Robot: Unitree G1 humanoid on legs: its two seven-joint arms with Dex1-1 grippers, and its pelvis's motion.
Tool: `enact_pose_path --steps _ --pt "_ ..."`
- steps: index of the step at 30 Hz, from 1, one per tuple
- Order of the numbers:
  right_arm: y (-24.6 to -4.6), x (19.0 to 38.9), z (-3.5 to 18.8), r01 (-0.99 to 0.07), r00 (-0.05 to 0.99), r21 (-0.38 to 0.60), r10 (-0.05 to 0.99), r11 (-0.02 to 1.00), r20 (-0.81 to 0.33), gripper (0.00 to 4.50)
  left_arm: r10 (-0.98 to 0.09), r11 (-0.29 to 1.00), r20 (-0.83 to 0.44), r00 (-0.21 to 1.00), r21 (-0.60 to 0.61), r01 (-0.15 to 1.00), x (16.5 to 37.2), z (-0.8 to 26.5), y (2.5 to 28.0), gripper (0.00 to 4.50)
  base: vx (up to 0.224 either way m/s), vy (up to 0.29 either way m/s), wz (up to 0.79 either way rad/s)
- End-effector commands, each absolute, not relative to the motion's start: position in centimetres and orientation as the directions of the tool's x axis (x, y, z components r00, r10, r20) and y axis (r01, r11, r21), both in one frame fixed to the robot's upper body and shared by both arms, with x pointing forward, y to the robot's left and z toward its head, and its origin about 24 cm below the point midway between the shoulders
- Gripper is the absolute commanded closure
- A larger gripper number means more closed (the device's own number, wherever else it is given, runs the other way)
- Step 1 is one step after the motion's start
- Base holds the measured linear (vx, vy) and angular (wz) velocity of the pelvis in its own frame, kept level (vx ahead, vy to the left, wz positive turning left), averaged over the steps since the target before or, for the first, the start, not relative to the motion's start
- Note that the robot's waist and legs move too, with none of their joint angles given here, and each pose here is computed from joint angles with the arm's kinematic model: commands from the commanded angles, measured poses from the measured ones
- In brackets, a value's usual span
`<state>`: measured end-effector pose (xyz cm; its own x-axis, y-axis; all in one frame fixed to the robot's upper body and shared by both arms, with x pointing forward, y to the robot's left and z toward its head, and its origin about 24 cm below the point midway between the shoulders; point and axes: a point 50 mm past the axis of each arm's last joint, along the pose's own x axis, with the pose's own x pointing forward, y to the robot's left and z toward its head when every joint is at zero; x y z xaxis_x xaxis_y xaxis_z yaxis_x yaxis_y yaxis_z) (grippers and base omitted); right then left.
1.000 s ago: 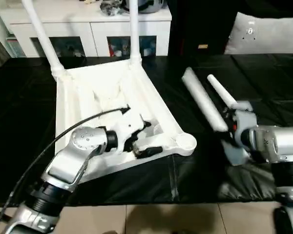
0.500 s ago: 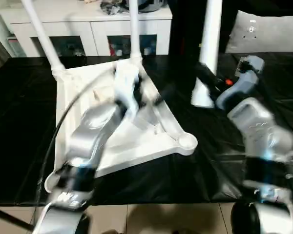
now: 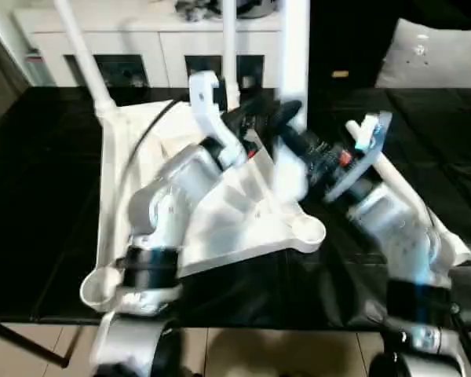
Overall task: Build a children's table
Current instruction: Pick table leg
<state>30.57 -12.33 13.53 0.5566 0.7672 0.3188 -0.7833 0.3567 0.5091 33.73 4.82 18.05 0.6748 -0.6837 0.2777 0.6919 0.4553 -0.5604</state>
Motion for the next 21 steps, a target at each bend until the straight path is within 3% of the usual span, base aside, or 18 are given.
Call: enact_pose_path --steps 1,8,10,14,17,21 --pt "-12.2 30.2 14.5 -0.827 0.507 0.459 0.785 0.325 0.356 2.62 -0.669 0.408 0.312 0.674 -0.605 0.684 33.8 18.7 4.6 0.00 0.000 0.000 0.00" --pt "-12.2 29.9 14.5 -0.840 0.489 0.437 0.800 0.323 0.349 2.62 -0.668 0.348 0.348 0.657 -0.634 0.690 33.4 19.4 4.7 0.00 0.000 0.000 0.00" --pt "-11.8 30.2 13.9 -0.829 0.533 0.357 0.798 0.429 0.279 2.62 -0.622 0.430 0.360 0.696 -0.586 0.687 33.6 19.7 5.1 0.29 0.000 0.000 0.00" --pt "-11.1 30.8 13.4 -0.782 0.616 0.324 0.739 0.533 0.272 2.62 -0.520 0.533 0.409 0.750 -0.530 0.659 33.9 20.5 5.5 0.54 0.000 0.000 0.00" --pt "-10.4 30.8 13.1 -0.771 0.633 0.302 0.727 0.560 0.268 2.62 -0.434 0.563 0.436 0.789 -0.552 0.615 34.0 20.8 5.8 0.82 0.000 0.000 0.00" --pt "-9.9 30.6 12.9 -0.775 0.629 0.281 0.732 0.565 0.262 2.62 -0.422 0.598 0.438 0.793 -0.523 0.607 34.0 20.7 5.6 1.14 0.000 0.000 0.00"
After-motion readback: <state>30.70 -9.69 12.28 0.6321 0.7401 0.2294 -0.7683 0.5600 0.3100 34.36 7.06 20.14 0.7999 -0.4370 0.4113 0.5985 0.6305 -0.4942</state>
